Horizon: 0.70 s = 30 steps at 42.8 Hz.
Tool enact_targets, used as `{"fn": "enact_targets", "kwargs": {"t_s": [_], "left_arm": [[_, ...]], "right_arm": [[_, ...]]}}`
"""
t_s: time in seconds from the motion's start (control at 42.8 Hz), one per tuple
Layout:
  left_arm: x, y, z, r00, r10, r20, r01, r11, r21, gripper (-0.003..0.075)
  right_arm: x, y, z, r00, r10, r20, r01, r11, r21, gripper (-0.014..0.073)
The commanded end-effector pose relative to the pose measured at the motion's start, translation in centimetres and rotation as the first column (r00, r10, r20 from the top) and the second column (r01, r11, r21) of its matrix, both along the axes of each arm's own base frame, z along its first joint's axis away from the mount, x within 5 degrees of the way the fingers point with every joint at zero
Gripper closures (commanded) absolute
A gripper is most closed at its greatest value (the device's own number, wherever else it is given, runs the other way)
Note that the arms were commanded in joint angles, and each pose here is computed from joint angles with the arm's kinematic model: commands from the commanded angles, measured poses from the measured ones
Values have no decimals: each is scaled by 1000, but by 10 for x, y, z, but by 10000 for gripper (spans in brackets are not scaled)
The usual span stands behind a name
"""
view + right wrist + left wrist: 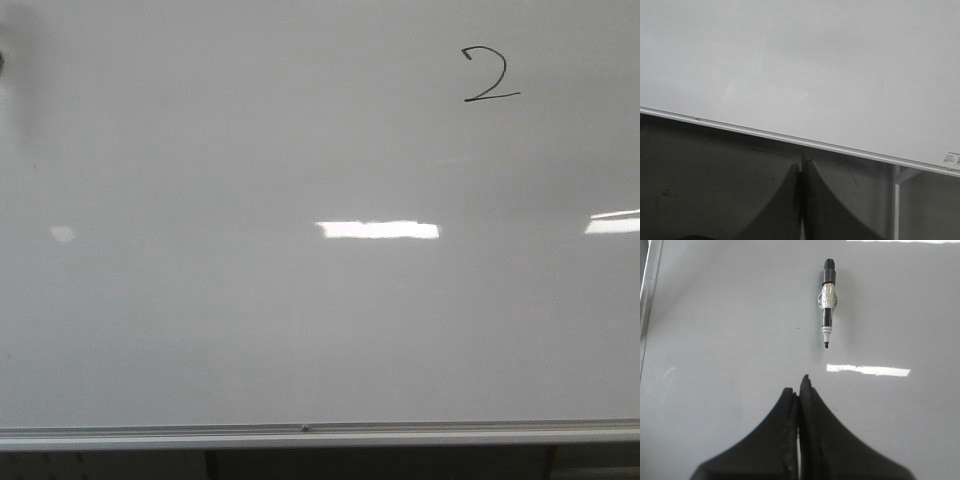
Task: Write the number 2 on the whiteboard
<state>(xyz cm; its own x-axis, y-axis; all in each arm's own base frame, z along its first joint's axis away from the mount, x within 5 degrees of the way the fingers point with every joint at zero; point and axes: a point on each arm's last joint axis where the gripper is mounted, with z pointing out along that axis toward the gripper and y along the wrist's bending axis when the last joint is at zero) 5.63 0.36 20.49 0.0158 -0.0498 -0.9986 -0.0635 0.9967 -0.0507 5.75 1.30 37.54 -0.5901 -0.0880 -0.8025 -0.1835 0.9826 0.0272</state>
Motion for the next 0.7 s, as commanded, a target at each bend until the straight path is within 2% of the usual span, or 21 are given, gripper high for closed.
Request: {"fn": "enact_targets", "kwargs": {"t_s": [0.0, 0.233, 0.304, 0.35, 0.49, 0.677], "left_arm": [[-1, 0, -2, 997, -1, 80, 1, 1000, -5, 741], [-1, 0, -2, 997, -1, 80, 1, 1000, -5, 741], [-1, 0, -2, 997, -1, 80, 1, 1000, -5, 741], [-1, 0, -2, 997, -1, 80, 1, 1000, -5, 741], [-1, 0, -2, 997, -1, 80, 1, 1000, -5, 741], [-1, 0, -2, 997, -1, 80, 1, 1000, -5, 741]], "right_arm": [[3, -1, 11, 997, -14, 81, 14, 1000, 7, 664], [-2, -3, 10, 994, -22, 111, 23, 1000, -9, 664], [-4, -6, 6, 980, -57, 191, 61, 998, -15, 664], [-5, -8, 3, 952, -84, 293, 89, 996, -3, 664], [-7, -12, -30, 877, -139, 460, 144, 989, 23, 664], [-9, -13, -87, 833, -171, 527, 178, 983, 37, 664]]}}
